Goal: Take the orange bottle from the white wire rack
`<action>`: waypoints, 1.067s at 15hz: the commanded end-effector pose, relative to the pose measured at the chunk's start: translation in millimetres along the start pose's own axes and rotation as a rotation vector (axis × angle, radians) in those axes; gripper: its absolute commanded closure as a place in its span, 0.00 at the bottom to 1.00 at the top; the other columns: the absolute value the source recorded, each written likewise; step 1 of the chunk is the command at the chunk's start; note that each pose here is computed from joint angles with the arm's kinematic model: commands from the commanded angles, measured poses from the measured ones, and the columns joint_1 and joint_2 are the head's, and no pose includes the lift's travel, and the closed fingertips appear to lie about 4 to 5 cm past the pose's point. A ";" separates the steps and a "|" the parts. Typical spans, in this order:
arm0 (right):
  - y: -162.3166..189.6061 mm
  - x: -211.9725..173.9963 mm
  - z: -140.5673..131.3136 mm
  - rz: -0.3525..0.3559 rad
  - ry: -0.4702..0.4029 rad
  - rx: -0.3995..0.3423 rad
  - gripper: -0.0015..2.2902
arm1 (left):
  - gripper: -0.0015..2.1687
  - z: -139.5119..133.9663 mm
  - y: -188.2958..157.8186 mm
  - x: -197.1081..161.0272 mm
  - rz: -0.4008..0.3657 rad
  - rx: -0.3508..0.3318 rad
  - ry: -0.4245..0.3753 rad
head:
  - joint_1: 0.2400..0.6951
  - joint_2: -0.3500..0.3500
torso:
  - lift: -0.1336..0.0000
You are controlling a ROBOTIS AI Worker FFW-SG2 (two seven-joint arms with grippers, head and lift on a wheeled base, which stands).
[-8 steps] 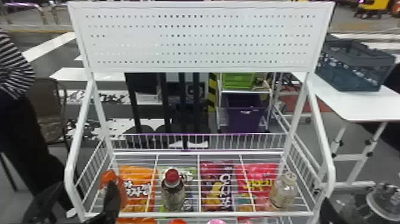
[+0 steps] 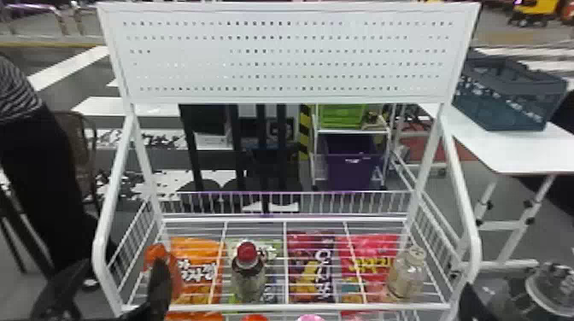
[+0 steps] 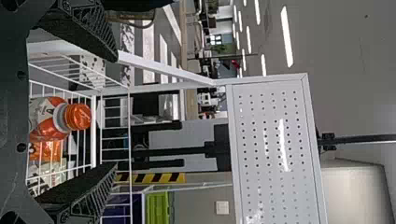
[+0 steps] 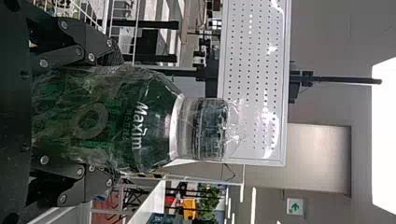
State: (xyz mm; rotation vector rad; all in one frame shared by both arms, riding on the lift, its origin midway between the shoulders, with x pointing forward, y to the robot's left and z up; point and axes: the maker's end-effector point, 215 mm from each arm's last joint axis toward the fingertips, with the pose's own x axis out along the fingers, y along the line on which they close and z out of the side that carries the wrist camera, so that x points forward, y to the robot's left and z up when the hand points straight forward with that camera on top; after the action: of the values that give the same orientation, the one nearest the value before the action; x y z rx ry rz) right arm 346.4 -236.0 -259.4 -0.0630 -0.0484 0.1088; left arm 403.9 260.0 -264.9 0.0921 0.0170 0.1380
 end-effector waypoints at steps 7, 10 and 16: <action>-0.8 0.3 -2.5 -0.002 0.008 -0.001 0.36 | 0.04 -21.9 -14.7 -4.8 -0.019 -0.009 0.043 | 0.57 0.50 | 1.00; -1.6 0.5 -5.7 -0.003 0.013 -0.001 0.36 | 0.04 -59.8 -31.5 -10.4 -0.032 -0.039 0.066 | 0.57 0.50 | 1.00; -1.7 1.3 -12.3 -0.002 0.020 0.001 0.36 | 0.04 -106.3 -38.5 -3.3 0.005 -0.095 0.017 | 0.57 0.50 | 1.00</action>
State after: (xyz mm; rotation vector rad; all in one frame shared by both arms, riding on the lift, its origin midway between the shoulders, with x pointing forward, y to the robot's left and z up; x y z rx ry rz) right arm 348.4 -238.3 -271.1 -0.0634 -0.0273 0.1060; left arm 398.4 229.9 -360.4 -0.0027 0.0125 0.1418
